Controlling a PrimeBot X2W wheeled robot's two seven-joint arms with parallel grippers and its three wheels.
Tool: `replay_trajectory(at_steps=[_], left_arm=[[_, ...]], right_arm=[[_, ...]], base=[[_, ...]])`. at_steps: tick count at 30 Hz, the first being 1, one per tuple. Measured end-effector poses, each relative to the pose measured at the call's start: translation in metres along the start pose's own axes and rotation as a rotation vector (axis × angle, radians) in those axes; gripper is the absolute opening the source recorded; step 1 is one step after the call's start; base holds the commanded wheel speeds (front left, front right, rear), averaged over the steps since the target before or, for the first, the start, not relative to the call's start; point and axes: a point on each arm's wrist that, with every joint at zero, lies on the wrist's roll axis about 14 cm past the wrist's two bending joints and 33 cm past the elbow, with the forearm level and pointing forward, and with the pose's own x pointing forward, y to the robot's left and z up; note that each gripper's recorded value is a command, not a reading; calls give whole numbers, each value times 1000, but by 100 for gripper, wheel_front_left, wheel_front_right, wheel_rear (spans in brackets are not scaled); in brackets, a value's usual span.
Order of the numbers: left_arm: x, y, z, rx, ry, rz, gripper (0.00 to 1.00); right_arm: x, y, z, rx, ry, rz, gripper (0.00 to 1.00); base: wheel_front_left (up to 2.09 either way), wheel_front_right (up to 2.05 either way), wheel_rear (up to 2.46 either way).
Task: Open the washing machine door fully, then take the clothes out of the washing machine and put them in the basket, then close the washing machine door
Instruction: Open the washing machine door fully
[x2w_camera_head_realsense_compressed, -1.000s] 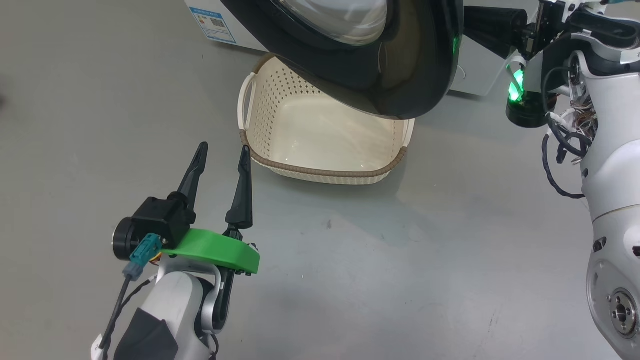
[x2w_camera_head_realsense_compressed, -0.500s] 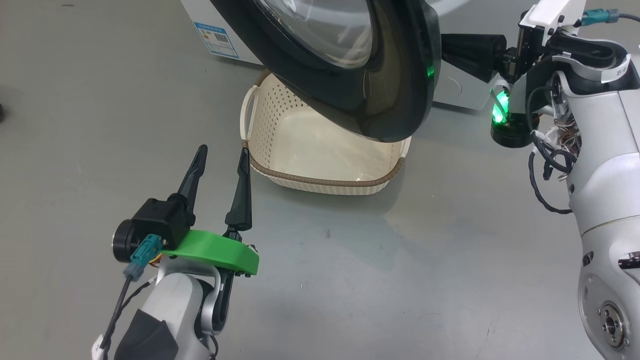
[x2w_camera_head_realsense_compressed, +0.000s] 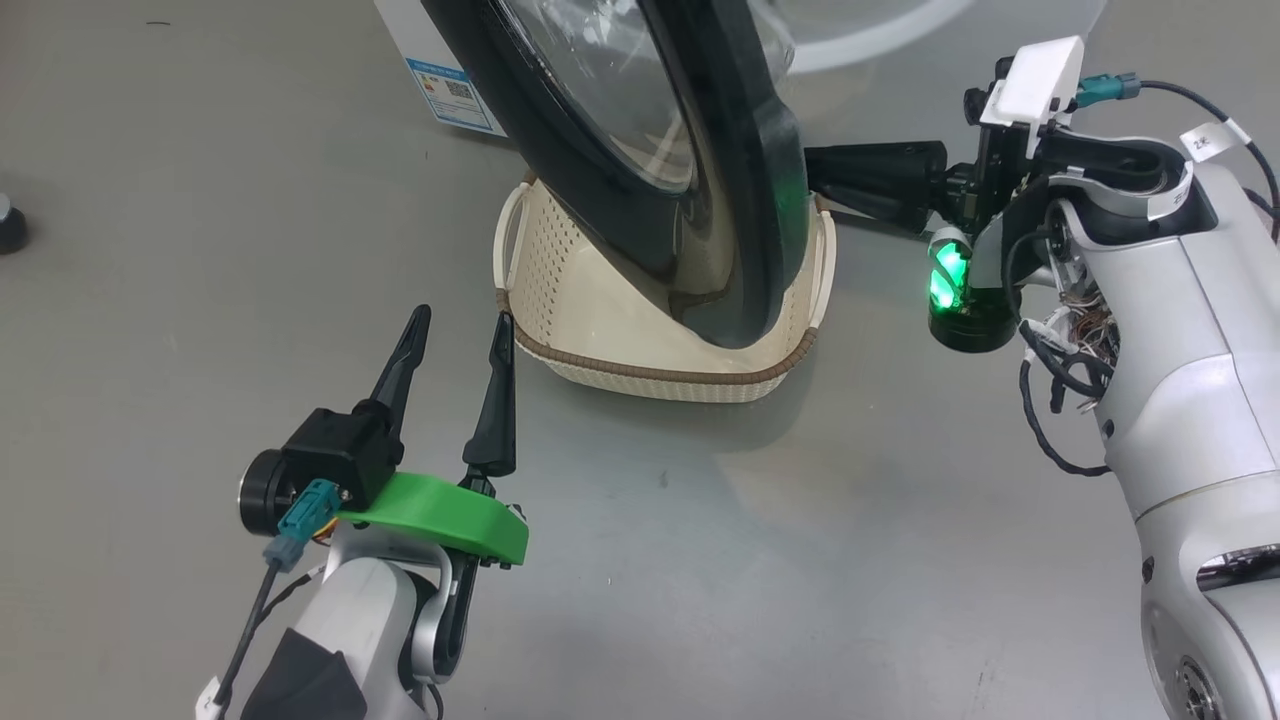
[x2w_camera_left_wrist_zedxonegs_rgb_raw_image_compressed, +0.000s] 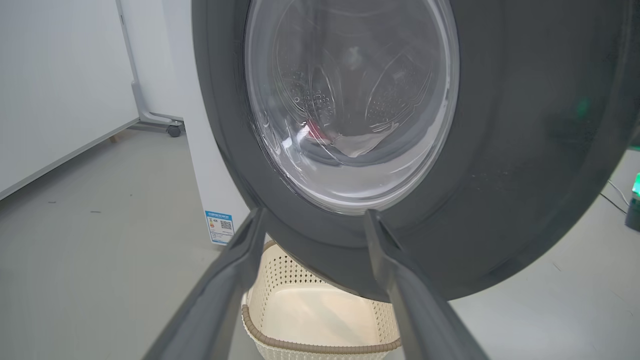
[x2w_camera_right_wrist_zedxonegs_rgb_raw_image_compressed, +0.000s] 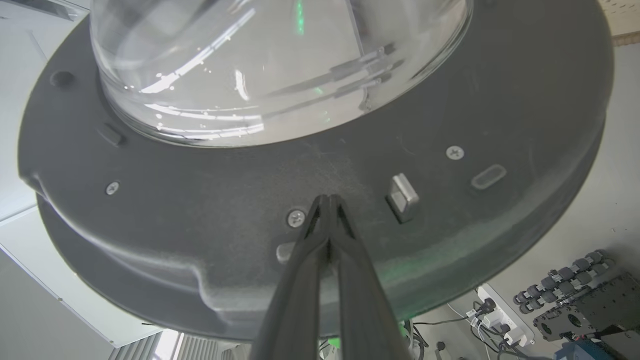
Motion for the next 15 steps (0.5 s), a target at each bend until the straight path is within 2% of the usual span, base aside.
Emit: replay_trajectory(at_steps=[15], left_arm=[[-8, 3, 4, -5, -8, 11, 100]], right_arm=[[27, -6, -60, 5, 206, 20, 0]], base=[[0, 0, 0]])
